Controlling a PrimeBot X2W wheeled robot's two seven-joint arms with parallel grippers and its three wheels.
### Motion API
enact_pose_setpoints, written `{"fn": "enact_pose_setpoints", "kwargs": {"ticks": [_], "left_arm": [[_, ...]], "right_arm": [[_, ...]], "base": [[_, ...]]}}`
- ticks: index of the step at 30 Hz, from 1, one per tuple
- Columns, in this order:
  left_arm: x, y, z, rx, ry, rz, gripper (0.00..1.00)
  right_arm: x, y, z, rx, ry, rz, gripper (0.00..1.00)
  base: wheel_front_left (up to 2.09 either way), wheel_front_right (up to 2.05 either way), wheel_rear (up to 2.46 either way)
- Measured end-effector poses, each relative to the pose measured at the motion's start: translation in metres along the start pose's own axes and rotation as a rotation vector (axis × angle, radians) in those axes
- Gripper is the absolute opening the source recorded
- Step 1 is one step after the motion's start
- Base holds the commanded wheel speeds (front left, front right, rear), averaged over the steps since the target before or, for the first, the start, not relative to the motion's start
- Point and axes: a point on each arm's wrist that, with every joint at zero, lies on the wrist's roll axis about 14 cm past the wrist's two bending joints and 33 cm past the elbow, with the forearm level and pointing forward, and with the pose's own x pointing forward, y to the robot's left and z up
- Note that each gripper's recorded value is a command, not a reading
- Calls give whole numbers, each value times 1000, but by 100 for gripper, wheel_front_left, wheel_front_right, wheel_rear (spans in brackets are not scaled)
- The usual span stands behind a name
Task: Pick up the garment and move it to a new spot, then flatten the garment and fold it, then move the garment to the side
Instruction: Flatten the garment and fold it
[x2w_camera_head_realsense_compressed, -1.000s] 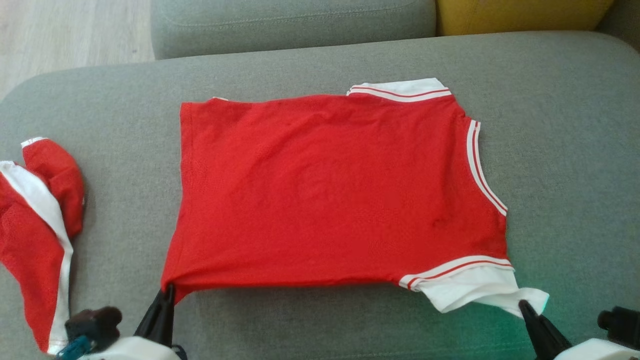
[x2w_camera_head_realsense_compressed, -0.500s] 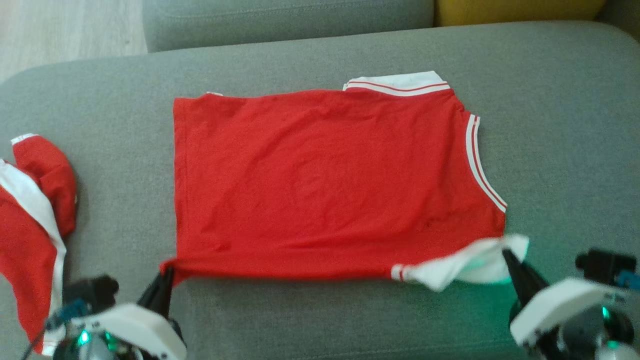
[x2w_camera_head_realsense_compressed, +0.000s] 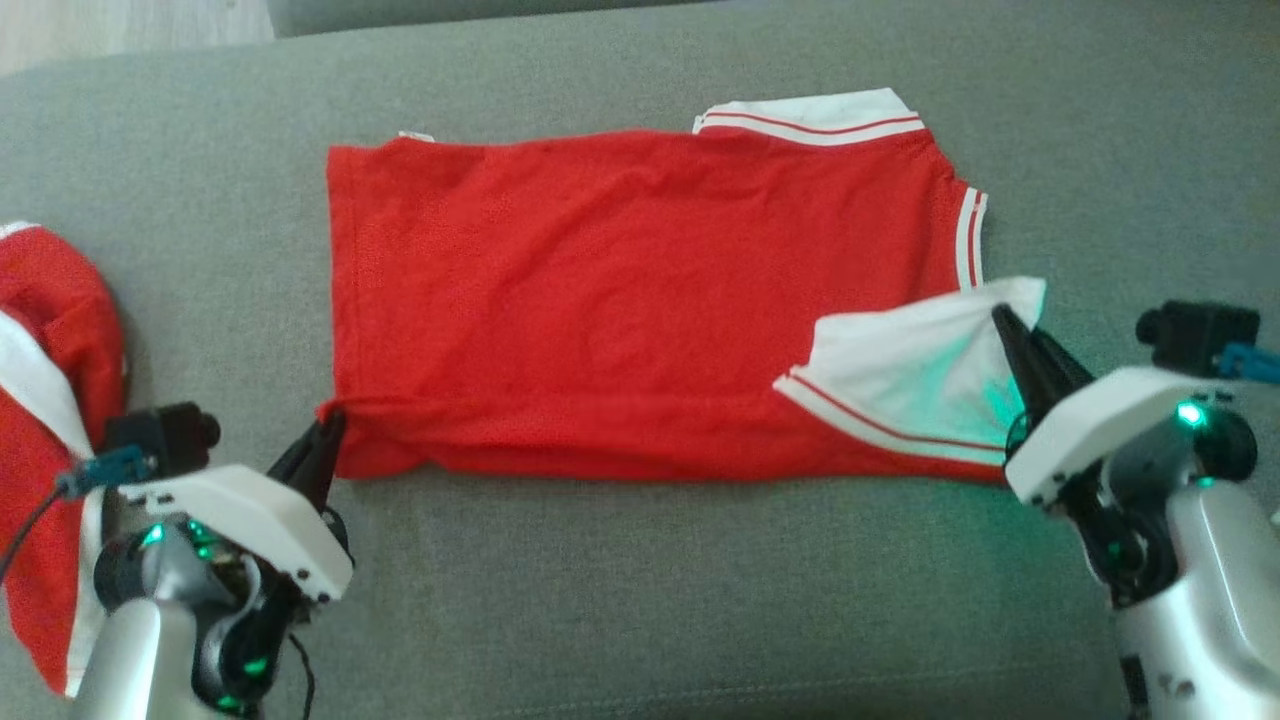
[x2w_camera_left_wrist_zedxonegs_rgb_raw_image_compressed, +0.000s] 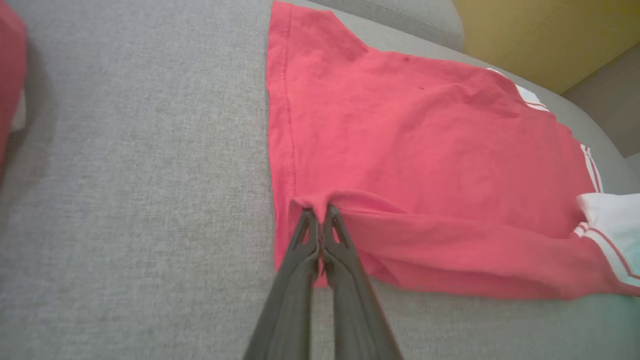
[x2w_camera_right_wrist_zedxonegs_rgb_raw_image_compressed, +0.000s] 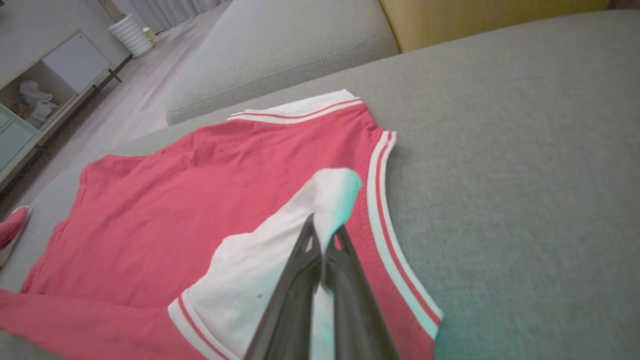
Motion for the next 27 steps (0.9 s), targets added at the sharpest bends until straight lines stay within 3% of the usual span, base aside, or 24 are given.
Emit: {"fn": "enact_pose_setpoints", "kwargs": {"ticks": [6,7,8,9,10,14,20,27], "left_arm": [[17,9,-14,-23,76,12,0],[19,10,-16,-22,85,9,0],[20,10,-18,-19,93,7,14],[21,11,-20,-19,97,7,62],[22,12,-19,-19,88,11,100],[23,17,-10,3,10,28,100],[17,16,19,47,-188,53,100],[-14,5,51,127,-465,97,100]], "right_arm": [[25,-3,3,-36,-8,17,0],[28,-3,2,-27,-6,20,30],[31,-3,0,-31,-2,19,100],[33,-5,-1,-31,-9,15,100],[34,-6,-1,-28,-16,12,100],[36,-4,3,-47,-81,20,100],[25,10,40,-118,-278,52,100],[-10,22,58,-202,-424,43,100]], "base": [[0,0,0],[0,0,0],[0,0,0],[0,0,0],[0,0,0],[0,0,0],[0,0,0],[0,0,0]]}}
